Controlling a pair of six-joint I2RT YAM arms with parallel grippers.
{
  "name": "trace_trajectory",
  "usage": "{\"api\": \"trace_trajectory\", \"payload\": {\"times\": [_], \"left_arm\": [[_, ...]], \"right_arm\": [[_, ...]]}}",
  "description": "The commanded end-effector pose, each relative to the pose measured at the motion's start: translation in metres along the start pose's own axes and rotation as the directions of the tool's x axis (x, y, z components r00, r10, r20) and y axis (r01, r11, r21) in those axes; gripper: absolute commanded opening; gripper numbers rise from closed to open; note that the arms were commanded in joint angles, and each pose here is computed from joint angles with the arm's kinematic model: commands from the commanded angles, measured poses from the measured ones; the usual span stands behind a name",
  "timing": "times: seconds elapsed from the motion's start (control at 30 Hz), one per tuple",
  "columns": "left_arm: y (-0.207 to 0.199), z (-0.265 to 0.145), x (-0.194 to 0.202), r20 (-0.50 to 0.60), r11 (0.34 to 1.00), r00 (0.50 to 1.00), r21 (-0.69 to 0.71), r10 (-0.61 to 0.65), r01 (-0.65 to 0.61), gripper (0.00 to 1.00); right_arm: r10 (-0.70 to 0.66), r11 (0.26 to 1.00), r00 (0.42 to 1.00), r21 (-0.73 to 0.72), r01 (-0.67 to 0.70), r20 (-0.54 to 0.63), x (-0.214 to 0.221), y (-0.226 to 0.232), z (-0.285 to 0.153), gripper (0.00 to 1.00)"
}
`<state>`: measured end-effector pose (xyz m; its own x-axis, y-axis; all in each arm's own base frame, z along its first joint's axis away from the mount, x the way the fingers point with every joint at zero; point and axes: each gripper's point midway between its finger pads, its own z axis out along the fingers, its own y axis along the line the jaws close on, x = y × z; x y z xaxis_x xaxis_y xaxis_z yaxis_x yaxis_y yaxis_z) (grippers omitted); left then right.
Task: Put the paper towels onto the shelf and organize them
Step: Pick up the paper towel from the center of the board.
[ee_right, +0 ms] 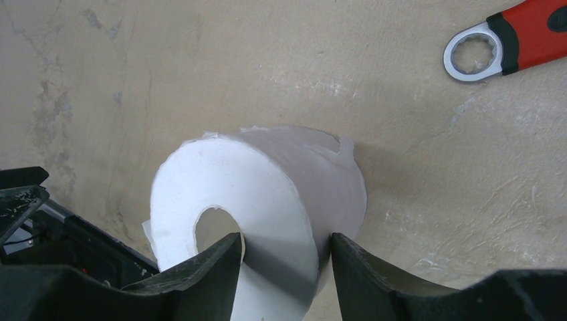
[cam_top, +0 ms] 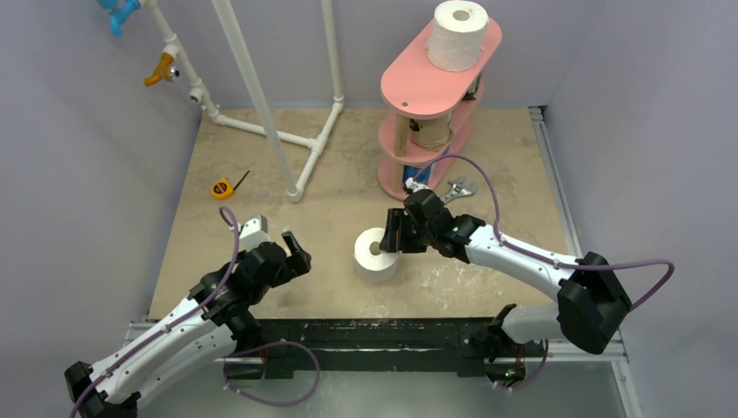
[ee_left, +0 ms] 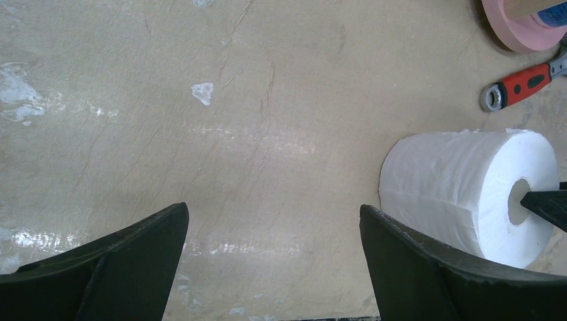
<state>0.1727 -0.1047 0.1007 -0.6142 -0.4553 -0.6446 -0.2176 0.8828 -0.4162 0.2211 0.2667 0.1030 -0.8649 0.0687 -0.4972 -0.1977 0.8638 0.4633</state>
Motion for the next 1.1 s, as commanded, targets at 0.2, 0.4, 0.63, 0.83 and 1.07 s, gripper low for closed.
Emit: {"api": "trace_trajectory", "payload": {"times": [0.2, 0.4, 0.63, 0.83, 1.07], "left_arm": [[-0.003, 0.003, 0.002, -0.004, 0.999, 1.000, 0.015, -0.029, 0.029, 0.99], [-0.003, 0.003, 0.003, -0.005, 0.999, 1.000, 0.015, -0.028, 0.028, 0.99], [-0.003, 0.003, 0.003, -0.004, 0.999, 1.000, 0.016, -0.028, 0.028, 0.99], [-0.002, 0.003, 0.004, -0.008, 1.000, 1.000, 0.014, -0.028, 0.028, 0.99], [-0.002, 0.002, 0.003, -0.006, 0.999, 1.000, 0.016, -0.029, 0.029, 0.99]], "right_arm": [[-0.015, 0.999, 1.000, -0.031, 0.015, 0.013, -0.002, 0.012, 0.001, 0.41], [-0.018, 0.999, 1.000, -0.029, 0.018, 0.019, -0.004, 0.013, -0.001, 0.33], [-0.024, 0.999, 0.999, -0.032, 0.025, 0.029, -0.011, 0.018, -0.009, 0.14], [-0.023, 0.998, 0.999, -0.049, 0.025, 0.041, -0.017, 0.025, -0.019, 0.00], [0.003, 0.997, 0.995, -0.078, 0.005, 0.096, -0.035, 0.039, -0.044, 0.00]]}}
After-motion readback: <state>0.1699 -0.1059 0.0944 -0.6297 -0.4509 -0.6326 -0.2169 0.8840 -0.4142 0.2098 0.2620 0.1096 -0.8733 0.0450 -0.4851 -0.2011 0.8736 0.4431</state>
